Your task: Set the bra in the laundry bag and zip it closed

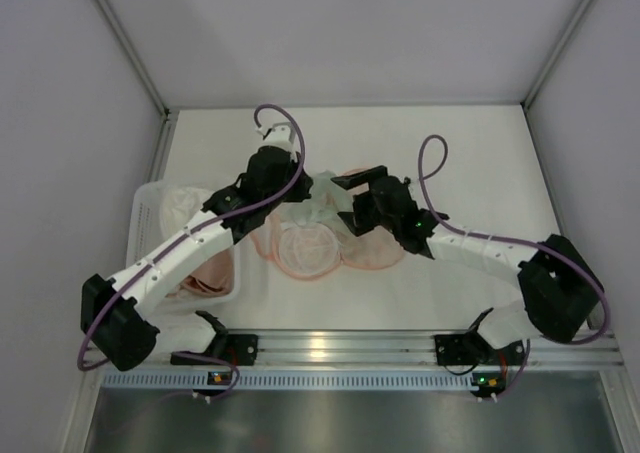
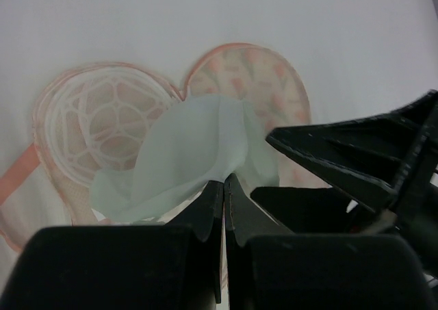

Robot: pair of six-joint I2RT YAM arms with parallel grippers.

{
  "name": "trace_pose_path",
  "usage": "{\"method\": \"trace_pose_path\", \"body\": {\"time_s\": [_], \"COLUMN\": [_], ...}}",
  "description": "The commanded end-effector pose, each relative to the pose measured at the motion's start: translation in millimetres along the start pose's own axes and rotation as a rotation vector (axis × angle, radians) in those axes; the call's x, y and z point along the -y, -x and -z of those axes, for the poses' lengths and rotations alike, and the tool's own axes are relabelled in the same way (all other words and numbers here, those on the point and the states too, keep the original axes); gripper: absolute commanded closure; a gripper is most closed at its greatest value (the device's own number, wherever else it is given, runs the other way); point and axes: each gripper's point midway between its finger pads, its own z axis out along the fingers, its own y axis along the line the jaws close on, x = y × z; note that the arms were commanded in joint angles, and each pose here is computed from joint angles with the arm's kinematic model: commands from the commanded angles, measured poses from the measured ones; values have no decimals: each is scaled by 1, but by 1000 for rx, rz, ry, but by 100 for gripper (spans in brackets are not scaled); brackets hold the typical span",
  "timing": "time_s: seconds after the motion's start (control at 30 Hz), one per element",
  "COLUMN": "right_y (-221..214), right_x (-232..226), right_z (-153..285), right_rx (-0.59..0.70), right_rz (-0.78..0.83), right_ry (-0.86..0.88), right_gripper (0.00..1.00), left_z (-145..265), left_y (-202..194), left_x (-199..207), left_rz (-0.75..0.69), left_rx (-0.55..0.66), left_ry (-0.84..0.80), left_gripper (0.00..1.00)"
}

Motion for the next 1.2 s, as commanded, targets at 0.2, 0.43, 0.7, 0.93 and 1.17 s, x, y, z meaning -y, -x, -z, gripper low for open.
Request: {"method": "trace_pose_path", "body": {"time_s": [0.2,0.43,0.7,0.93,1.17], "right_y": [30,47,54,80,80], "right_x": [-1,-6,3,-12,-65], "right_z": [-56,-51,-65,-67,-76], "right_rx": [208,274,285,345,230], "right_rz": [82,95,187,332,598], "right_ry": [-123,-78,-111,-76,45], "right_gripper": [1,1,1,62,100], "left_z": [23,22,27,46,33], "left_y": [10,1,-9,-12,-31], "left_x": [9,8,25,59,70], "left_rz": [-16,-32,-82,-165,-253], "left_rx": [72,48,10,-1,-57], "left_ry": [-97,-105,-191,-326,-287], "left_gripper": [100,100,100,100,100]}}
